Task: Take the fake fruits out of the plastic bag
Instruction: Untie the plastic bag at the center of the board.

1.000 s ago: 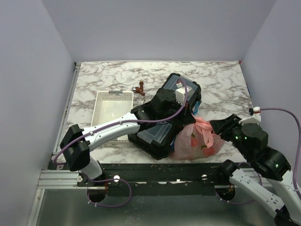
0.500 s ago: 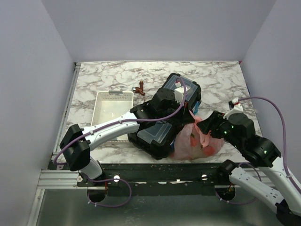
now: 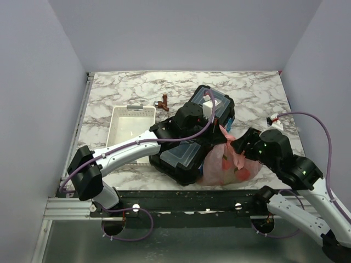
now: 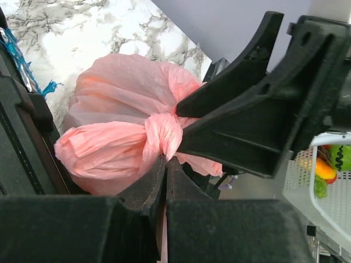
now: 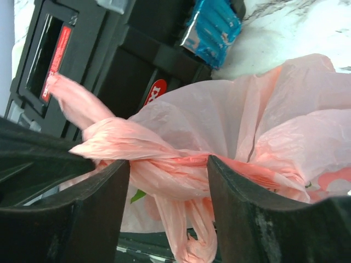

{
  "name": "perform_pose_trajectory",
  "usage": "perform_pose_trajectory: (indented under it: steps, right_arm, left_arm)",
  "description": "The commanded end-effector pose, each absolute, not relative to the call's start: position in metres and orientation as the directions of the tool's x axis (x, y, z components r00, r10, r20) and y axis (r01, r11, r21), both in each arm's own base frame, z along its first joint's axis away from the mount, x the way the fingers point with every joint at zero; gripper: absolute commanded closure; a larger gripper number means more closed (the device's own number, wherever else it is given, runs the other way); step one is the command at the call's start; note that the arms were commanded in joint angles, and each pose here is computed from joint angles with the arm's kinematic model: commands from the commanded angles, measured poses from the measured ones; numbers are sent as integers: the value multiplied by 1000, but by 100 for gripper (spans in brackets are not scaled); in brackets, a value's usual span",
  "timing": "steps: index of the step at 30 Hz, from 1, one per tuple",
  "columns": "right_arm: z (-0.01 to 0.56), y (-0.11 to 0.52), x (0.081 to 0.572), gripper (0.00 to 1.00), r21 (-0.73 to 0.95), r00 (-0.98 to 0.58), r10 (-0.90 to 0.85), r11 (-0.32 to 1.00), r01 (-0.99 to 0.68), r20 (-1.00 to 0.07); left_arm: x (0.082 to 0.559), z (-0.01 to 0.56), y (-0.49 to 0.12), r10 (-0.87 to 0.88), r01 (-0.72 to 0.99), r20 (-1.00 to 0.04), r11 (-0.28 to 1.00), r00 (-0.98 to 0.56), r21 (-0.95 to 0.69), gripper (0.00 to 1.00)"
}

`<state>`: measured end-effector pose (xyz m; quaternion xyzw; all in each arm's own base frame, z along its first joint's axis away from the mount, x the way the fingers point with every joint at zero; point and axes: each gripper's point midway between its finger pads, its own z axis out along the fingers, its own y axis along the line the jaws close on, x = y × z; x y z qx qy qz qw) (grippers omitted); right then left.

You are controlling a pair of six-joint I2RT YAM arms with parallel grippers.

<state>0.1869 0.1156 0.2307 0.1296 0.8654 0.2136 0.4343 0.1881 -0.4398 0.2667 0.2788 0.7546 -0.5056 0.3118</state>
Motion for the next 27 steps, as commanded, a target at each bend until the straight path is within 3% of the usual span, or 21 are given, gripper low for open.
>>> perform_pose_trajectory:
  steps: [1,4,11,14,21,27]
  right_arm:
    - [215,95,189,43,427,-564,435,891,155,-702]
    - [212,88,190,52,415,-549,450,888,197,-704]
    - [238,63,184,91,492,-413,556,831,259,-721]
    - [248,53,180,99,543,-349,607,794,272,-714]
    - [262,42,183,99,567,-268,635,770,292,-724]
    - [264,47,190,99,538,-289,610,790,294,-738]
  left_arm:
    - [182,301,-432,62,767,-786,280,-615,-578,100]
    - [182,304,-430,52,770,-791,277,-609,-575,100]
    - [189,288,-420,61,760,-798,354,-600,-544,100]
    - [194,283,-412,63,760,-811,397,-582,-515,100]
    - [186,287,-392,97,768,-820,424,-565,-479,100]
    - [174,277,-380,130,782,-817,406,-561,-473,100]
